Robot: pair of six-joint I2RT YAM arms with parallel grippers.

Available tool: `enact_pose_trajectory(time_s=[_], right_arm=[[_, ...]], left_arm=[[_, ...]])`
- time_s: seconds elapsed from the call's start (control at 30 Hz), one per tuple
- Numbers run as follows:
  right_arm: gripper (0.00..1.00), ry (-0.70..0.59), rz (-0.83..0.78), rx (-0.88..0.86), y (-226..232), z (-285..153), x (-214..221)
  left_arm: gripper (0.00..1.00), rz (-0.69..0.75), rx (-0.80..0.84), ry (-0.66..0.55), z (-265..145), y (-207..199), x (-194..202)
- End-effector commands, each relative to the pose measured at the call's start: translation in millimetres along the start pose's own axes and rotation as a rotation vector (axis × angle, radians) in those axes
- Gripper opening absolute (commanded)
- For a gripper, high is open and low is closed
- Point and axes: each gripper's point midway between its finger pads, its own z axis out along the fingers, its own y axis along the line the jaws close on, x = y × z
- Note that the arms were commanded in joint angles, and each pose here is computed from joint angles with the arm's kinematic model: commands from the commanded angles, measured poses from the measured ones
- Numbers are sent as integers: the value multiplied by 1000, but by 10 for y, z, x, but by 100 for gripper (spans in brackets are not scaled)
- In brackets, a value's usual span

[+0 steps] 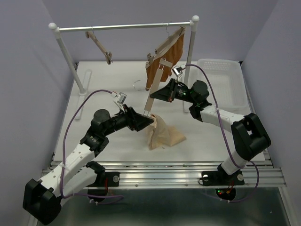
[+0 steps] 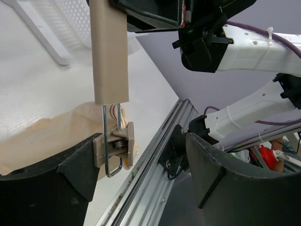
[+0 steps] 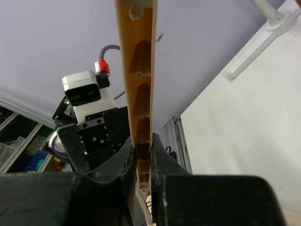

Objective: Remove the underwear clipped to the hanger

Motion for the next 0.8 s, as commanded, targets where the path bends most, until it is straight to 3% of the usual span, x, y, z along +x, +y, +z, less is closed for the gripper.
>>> enact_pose_trajectory(time_s=[0.0,0.3,0.57,0.77], right_arm=[[1,-59,-65,-30,225,-21,-148],[1,-86,-23,-44,270,-47,-162],[1,-109,-11,-30,252,-74,-171],[1,-127,-18,-5,216,-83,-191]], left_arm=[[84,55,86,-71,-60,-308,-230],[83,25,71,-114,-113,-292,-259],[62,15,51,-122,-94,-240,-262],[54,7,29,-155,-143,-202,-282]])
